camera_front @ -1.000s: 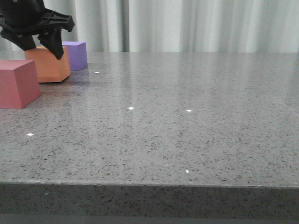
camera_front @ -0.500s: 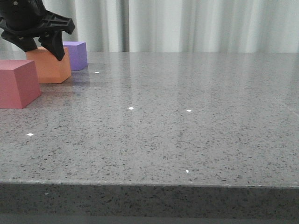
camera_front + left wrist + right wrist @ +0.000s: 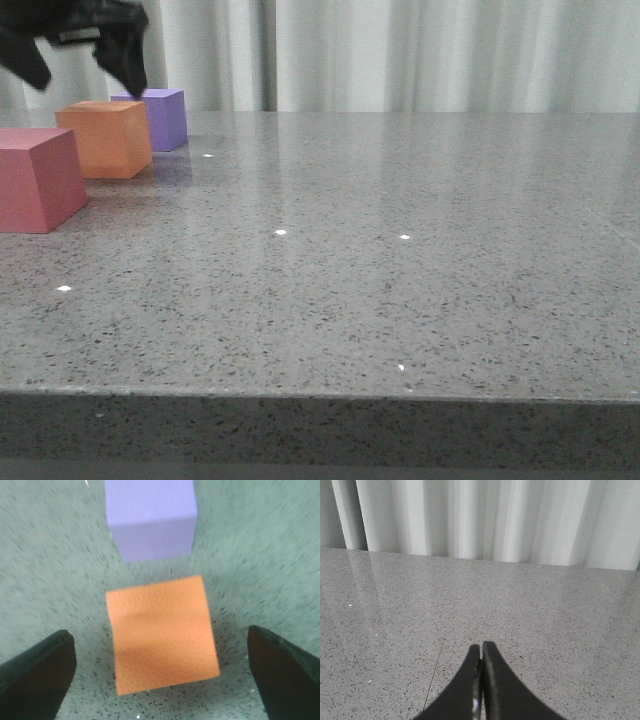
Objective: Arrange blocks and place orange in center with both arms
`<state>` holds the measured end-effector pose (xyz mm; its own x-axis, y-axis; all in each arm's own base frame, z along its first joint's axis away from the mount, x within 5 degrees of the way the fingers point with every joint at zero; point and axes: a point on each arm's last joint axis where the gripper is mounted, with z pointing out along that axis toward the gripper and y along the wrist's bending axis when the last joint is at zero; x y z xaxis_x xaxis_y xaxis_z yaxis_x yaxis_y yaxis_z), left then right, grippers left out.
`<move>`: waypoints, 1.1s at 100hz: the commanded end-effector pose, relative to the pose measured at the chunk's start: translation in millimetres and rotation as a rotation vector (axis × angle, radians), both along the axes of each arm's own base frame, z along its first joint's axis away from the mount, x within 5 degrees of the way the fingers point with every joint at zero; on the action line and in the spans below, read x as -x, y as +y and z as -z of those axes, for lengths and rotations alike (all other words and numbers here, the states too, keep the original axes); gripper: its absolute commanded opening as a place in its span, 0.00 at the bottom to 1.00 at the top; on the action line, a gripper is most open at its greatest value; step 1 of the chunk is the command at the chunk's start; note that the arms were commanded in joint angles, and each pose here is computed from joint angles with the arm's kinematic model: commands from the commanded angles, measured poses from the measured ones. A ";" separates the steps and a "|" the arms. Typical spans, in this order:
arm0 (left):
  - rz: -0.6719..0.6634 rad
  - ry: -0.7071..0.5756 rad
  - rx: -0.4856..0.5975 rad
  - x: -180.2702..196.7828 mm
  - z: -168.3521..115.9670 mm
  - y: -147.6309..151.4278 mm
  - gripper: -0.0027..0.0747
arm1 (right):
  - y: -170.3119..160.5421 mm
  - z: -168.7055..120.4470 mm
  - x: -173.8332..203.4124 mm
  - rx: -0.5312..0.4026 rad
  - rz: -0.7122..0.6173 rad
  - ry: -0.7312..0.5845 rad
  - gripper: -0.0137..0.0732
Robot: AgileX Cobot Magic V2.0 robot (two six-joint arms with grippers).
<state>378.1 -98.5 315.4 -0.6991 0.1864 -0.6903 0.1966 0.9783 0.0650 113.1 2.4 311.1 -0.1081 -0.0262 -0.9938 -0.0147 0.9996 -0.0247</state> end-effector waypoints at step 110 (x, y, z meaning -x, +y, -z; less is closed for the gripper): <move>-0.196 -0.751 0.222 300.8 -1.9 98.4 0.75 | 1.5 -16.0 0.6 0.022 -0.020 -0.101 0.08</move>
<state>89.7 0.1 308.4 -0.1679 -0.0779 -0.9827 -0.0138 0.9970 -0.0767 113.1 2.4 311.1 -0.1081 -0.0262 -0.9938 -0.0147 0.9996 -0.0247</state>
